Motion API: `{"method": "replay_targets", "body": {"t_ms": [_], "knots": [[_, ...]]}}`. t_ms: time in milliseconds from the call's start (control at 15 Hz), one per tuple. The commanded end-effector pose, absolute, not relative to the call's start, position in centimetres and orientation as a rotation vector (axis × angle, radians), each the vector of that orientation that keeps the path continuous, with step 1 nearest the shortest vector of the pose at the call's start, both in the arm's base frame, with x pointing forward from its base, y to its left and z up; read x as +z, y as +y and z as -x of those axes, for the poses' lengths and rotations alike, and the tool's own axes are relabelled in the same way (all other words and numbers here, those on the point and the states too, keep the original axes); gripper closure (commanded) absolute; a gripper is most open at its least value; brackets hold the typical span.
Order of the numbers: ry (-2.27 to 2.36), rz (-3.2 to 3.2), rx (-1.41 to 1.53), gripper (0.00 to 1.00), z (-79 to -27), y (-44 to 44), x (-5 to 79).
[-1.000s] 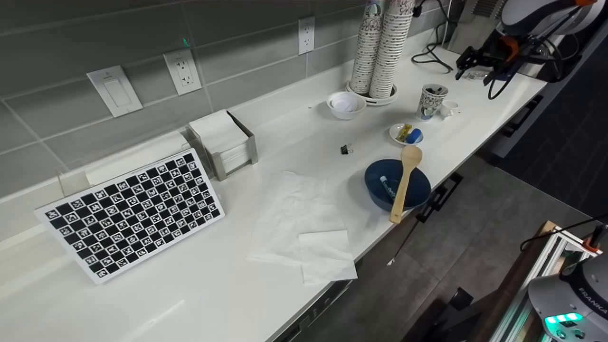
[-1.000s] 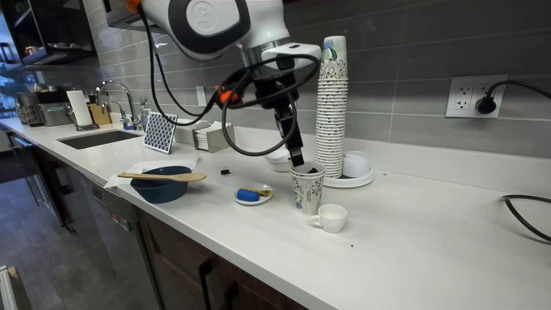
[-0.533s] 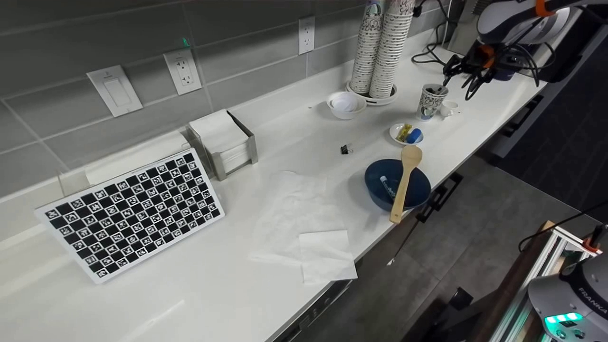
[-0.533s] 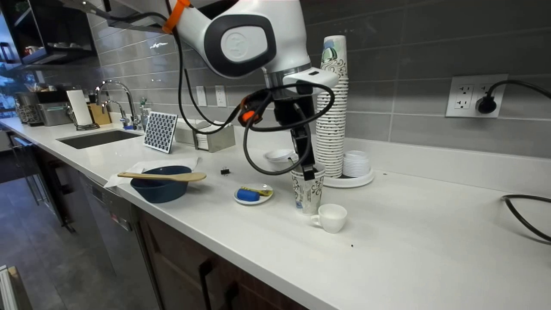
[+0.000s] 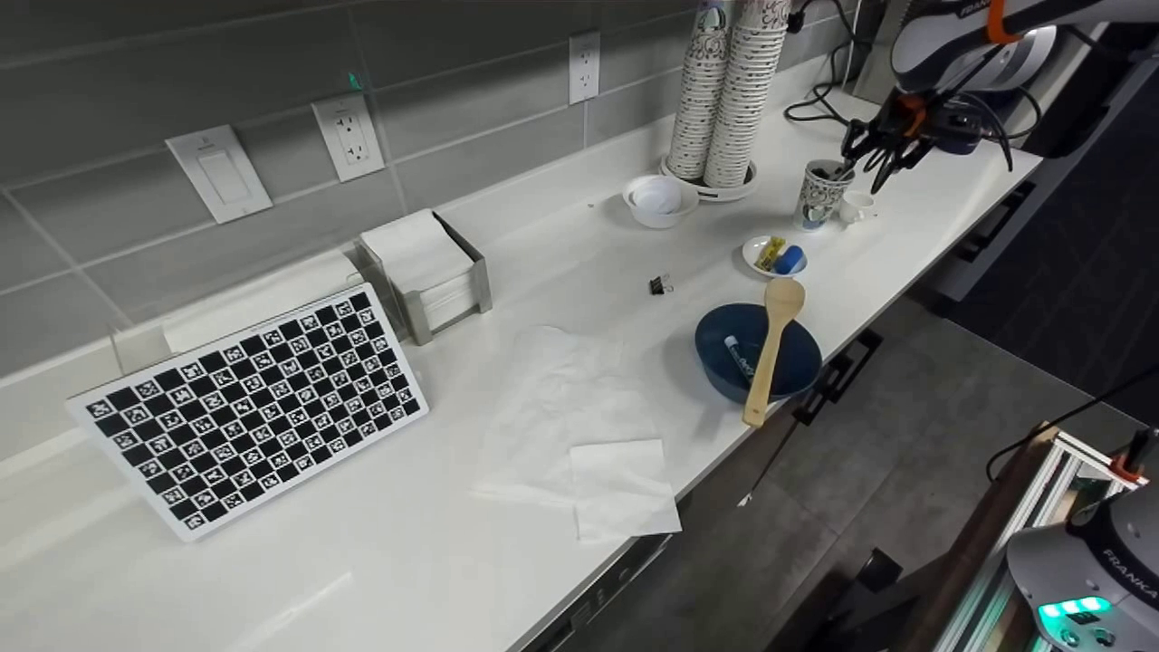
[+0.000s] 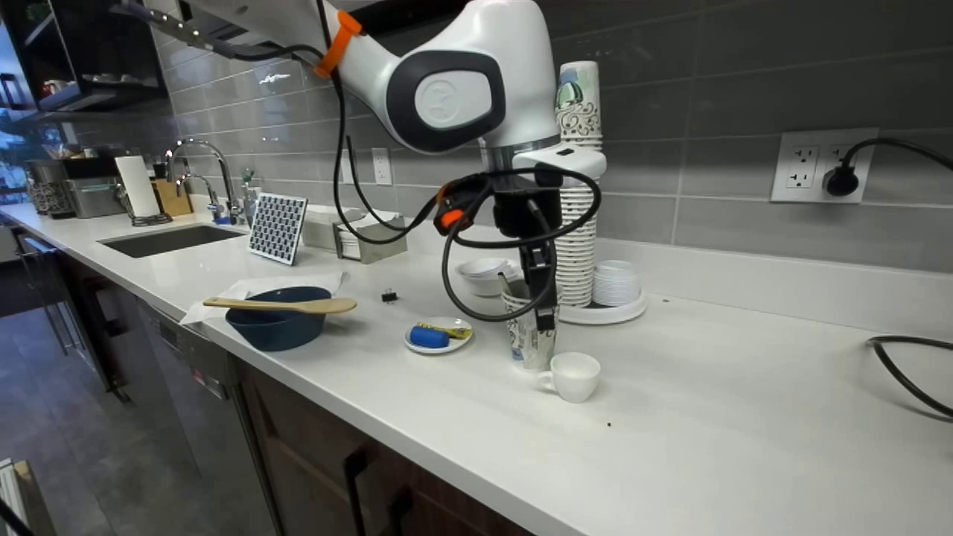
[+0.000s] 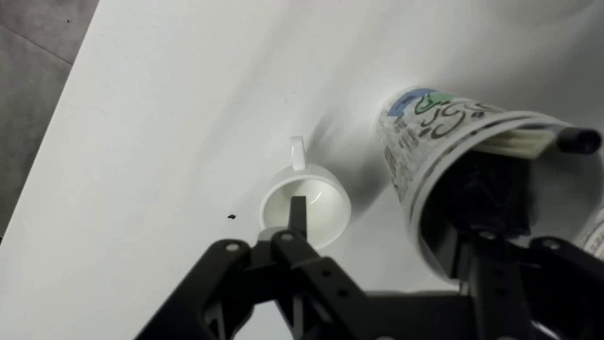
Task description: Put the coffee cup onto the blue bowl
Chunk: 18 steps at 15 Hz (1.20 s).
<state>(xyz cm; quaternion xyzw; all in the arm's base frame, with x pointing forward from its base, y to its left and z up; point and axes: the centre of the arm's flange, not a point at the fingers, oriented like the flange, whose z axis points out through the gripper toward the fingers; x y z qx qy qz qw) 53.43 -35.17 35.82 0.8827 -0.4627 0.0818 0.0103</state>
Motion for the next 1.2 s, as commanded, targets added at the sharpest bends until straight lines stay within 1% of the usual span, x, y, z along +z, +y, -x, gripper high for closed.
{"method": "replay_targets", "body": {"t_ms": [0,133,333,600,733,933,1133], "knots": [[-1.491,-2.763,0.175,0.65,-54.1,-35.4,34.9],[-1.482,-2.782,0.155,0.77,-54.1,-34.8,34.4],[-1.473,-2.81,0.15,0.99,-54.3,-33.7,34.2],[-1.448,-2.864,0.198,1.0,-54.8,-31.9,35.7],[-1.379,-2.912,0.24,0.99,-54.5,-30.5,37.4],[-1.2,-3.033,0.323,0.99,-53.0,-27.9,41.2],[-1.003,-3.18,0.318,0.99,-51.4,-24.7,43.8]]}}
